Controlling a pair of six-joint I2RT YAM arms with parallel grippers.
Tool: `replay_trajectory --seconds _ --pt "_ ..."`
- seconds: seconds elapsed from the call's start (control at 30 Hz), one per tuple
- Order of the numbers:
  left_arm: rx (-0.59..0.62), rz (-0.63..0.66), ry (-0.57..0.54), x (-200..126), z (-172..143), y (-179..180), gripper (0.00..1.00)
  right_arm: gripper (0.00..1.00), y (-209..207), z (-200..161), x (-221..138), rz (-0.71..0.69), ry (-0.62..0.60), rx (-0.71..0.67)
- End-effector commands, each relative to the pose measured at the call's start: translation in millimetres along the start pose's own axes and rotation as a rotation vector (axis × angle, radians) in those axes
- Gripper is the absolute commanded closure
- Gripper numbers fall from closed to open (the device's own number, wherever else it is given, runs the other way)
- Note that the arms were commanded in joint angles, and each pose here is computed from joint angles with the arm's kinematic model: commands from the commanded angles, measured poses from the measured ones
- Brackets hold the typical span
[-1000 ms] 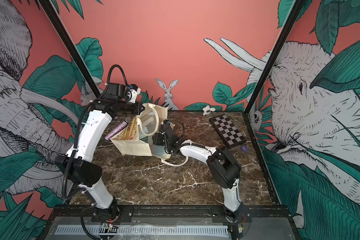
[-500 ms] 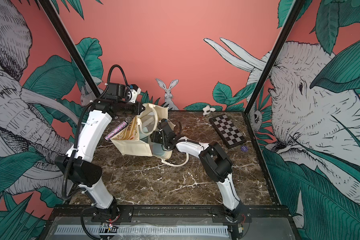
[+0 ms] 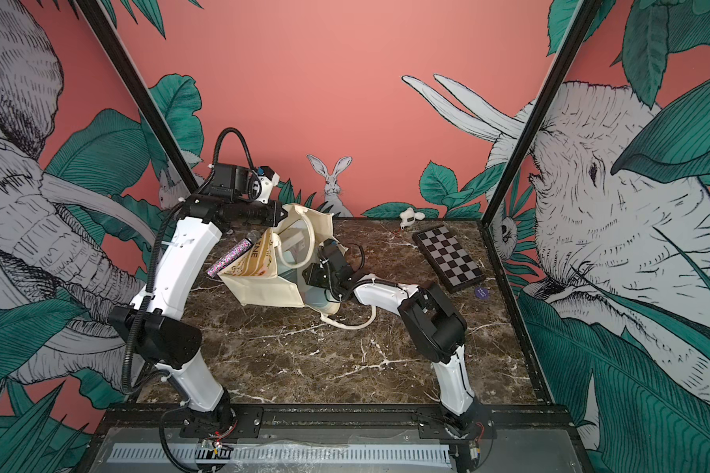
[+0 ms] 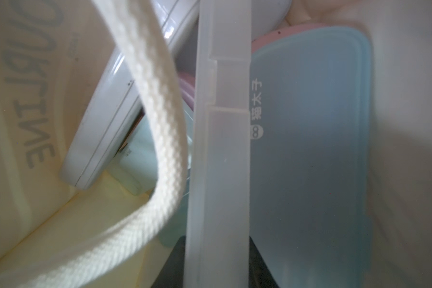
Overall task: Take out the pencil case from the canvas bag
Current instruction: Pick up the pencil case from the canvas bag.
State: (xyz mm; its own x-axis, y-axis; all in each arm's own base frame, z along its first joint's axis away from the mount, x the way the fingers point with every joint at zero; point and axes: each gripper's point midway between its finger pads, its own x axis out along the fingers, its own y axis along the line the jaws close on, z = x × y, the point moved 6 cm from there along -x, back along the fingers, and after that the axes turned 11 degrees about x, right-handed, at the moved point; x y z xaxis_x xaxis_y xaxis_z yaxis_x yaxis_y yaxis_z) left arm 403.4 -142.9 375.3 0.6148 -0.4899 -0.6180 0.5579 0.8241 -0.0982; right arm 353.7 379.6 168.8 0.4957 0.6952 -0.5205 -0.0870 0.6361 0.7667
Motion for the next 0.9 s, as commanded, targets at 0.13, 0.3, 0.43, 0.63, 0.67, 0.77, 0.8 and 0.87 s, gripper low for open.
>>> replay_trajectory --seconds 0.13,0.3,0.43,0.63,0.67,0.77,0.8,0.87 --pt "0.045 0.080 -0.117 -20 24 3 1.00 0.70 5 7 -51 0.007 -0.073 0.002" --pt "0.033 0.121 -0.126 -22 28 8 1.00 0.73 -5 -1 -74 -0.023 -0.075 -0.018" --pt "0.018 0.182 -0.136 -24 31 15 1.00 0.75 -9 -7 -91 -0.033 -0.054 -0.093" --pt "-0.039 0.264 -0.140 -23 33 26 1.00 0.80 3 -13 -122 0.023 -0.025 -0.227" --pt "-0.047 0.273 -0.140 -23 33 27 1.00 0.80 4 -13 -126 0.031 -0.024 -0.244" --pt "-0.069 0.306 -0.141 -24 32 30 1.00 0.81 9 -16 -144 0.056 -0.022 -0.302" --pt "-0.078 0.326 -0.144 -25 31 32 1.00 0.81 10 -16 -150 0.057 -0.026 -0.324" --pt "-0.102 0.370 -0.144 -28 27 36 1.00 0.83 12 -16 -164 0.058 -0.037 -0.369"
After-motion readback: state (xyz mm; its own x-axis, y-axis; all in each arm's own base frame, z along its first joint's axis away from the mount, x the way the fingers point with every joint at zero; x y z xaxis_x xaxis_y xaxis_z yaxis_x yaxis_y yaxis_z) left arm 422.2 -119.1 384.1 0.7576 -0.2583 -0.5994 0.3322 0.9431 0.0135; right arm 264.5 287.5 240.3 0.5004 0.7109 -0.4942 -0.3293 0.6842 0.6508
